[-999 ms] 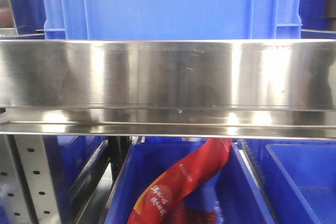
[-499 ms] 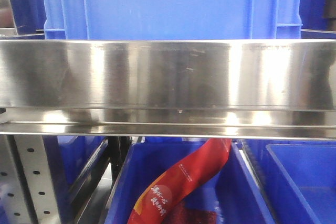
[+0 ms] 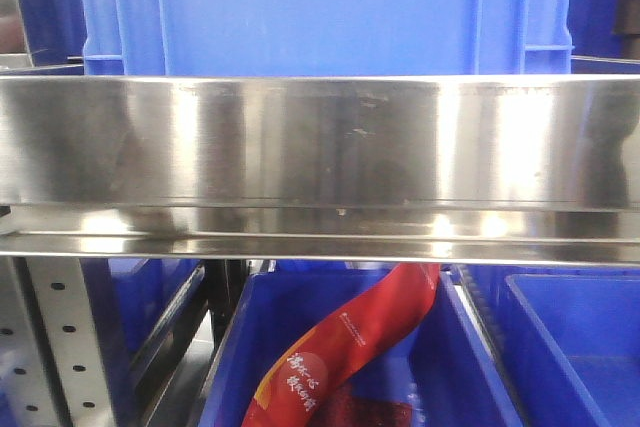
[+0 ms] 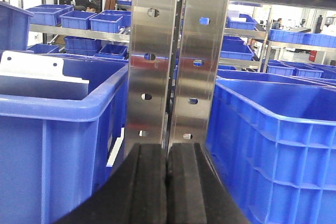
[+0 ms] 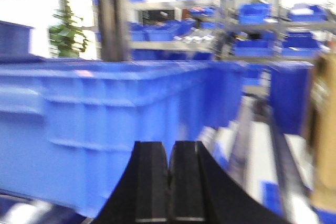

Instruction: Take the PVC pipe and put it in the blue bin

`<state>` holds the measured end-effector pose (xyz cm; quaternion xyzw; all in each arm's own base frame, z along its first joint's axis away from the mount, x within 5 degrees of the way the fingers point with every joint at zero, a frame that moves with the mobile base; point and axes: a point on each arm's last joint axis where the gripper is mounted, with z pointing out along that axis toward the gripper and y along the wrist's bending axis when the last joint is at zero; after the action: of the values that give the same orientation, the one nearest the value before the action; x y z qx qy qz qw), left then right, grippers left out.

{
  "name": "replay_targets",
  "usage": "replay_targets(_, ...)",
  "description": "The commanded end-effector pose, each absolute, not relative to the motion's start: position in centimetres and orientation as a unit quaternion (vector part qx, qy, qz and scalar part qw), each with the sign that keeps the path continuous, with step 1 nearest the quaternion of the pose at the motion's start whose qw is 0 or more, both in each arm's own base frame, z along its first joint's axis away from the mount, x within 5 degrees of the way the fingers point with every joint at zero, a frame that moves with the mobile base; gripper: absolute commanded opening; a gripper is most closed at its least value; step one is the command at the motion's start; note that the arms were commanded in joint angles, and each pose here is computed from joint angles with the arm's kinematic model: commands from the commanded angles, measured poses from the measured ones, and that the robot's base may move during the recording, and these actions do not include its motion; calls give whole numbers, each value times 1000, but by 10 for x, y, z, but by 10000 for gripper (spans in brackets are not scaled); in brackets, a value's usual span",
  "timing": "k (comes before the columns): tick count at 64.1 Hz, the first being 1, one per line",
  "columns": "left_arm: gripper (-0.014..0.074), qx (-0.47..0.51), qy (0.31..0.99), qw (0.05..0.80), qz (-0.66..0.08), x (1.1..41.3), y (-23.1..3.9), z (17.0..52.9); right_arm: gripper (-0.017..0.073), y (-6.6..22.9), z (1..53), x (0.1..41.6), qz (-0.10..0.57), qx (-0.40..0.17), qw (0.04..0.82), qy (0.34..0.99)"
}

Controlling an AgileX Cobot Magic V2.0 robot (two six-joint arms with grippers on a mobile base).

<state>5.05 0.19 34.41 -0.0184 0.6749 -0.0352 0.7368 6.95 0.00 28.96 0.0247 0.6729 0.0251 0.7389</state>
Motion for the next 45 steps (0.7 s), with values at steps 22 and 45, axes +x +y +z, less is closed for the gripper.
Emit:
replay_targets(22,-111,-19,667,744,-39,49,2,345,-168,-15,210,54,-77,114,722,678)
replay_targets(45,-111,-19,666,744,-39,49,2,345,-168,-15,213,54,-85,109,730,669)
